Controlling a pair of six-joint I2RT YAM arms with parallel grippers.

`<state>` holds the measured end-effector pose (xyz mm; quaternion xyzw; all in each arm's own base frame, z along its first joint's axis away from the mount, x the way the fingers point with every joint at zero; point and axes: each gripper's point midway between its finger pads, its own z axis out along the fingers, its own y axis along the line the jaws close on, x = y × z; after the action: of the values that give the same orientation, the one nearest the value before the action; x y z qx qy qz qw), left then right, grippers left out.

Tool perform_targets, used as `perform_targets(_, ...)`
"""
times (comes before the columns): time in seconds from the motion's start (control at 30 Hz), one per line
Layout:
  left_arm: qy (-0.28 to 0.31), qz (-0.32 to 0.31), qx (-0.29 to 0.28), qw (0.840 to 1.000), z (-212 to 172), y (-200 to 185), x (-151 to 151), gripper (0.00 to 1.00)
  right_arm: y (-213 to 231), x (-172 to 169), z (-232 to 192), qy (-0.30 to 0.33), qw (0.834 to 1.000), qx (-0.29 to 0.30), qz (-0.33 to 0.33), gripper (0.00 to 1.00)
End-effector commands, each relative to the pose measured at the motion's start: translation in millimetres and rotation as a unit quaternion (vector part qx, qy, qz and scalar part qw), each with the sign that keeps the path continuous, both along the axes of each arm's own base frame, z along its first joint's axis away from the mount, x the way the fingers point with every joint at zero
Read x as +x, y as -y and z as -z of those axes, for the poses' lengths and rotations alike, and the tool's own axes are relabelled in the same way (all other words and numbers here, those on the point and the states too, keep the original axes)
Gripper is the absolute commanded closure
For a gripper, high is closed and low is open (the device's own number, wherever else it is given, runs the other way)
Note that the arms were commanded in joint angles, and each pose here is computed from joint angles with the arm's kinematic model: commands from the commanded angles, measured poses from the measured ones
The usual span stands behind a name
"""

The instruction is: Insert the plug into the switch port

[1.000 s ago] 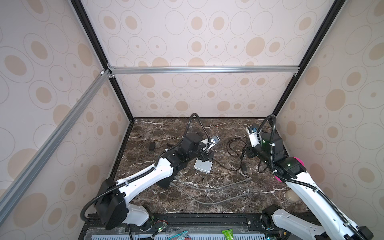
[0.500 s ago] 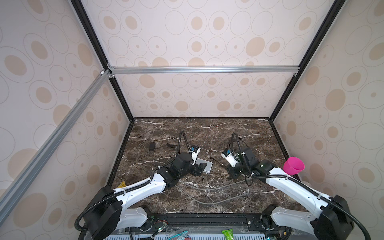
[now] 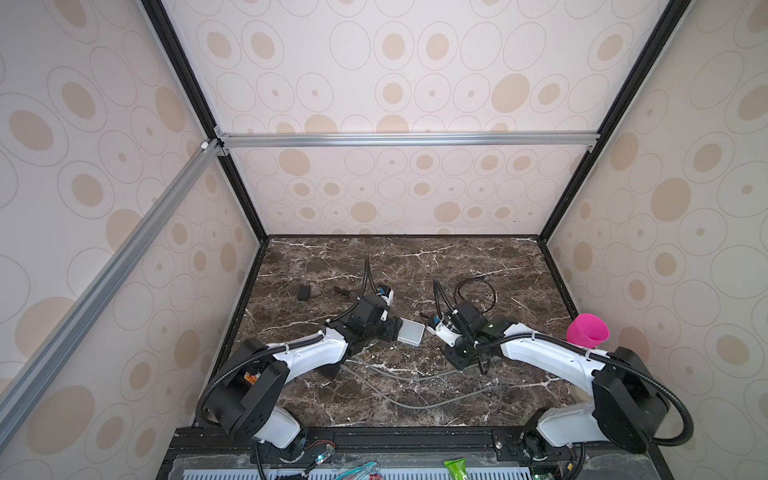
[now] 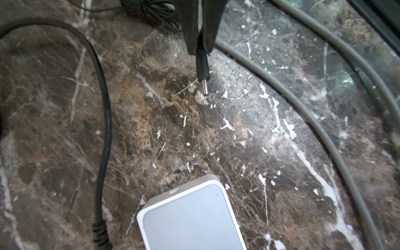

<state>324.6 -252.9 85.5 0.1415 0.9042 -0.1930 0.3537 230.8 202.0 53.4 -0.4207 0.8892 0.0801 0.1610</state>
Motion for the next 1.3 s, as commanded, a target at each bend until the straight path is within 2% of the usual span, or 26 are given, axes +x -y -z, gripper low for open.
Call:
perform_targets(0.0,-0.008,0.011,-0.001,1.0,-3,8,14,0.43,-15,18,3,0.03,0.998,-0.009,-0.055,1.0)
perform_targets(0.37,-0.045,0.036,0.036,0.998,35,8,24,0.49,-29,50,19,0.061,0.992,-0.044,-0.097,1.0)
perform_targets(0.8,-0.053,0.055,0.037,0.996,43,14,27,0.51,-41,59,21,0.05,0.992,-0.043,-0.103,1.0)
perform_targets(1.07,-0.057,0.065,0.036,0.996,47,15,25,0.52,-46,63,18,0.046,0.995,-0.033,-0.087,1.0)
perform_targets(1.27,-0.058,0.081,0.027,0.995,47,20,23,0.54,-63,60,2,0.043,0.996,0.023,-0.073,1.0)
